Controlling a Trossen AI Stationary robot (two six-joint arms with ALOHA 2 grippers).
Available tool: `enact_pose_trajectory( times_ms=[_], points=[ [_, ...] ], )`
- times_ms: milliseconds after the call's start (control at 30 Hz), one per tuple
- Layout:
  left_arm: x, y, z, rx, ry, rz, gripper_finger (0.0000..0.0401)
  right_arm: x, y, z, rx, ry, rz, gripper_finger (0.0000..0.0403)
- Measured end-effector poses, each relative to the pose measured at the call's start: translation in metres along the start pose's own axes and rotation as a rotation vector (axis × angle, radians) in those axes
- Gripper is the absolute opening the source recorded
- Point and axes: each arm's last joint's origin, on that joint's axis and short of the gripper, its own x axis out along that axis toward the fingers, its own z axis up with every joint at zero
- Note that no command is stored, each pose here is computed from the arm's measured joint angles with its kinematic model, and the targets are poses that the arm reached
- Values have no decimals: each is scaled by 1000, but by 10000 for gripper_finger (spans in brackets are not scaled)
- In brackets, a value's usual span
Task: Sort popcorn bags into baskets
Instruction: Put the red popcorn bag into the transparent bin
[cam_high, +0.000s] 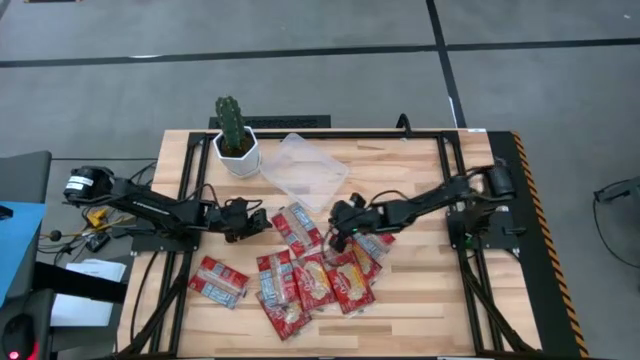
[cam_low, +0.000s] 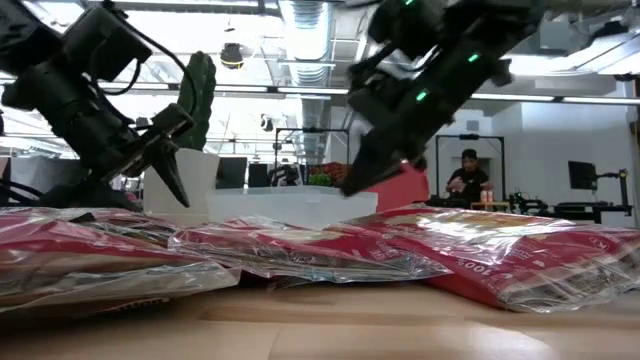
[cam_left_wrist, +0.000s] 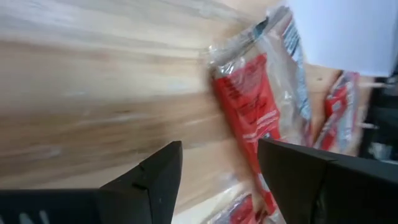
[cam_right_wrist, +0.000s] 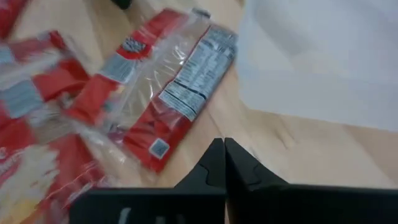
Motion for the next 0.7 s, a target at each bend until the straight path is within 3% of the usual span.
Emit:
enact_pose_trajectory(
  times_ms=[167,467,700],
  points=[
    [-1,9,2,-17,-14,-84,197,28,10,0,10,57,-33,15],
    [-2,12,-2,6,6,-67,197,65,31,2,-15,111,21,18],
    [-1,16,-1,23,-12,-26,197,85,49,21,-73,102,75,10]
  ],
)
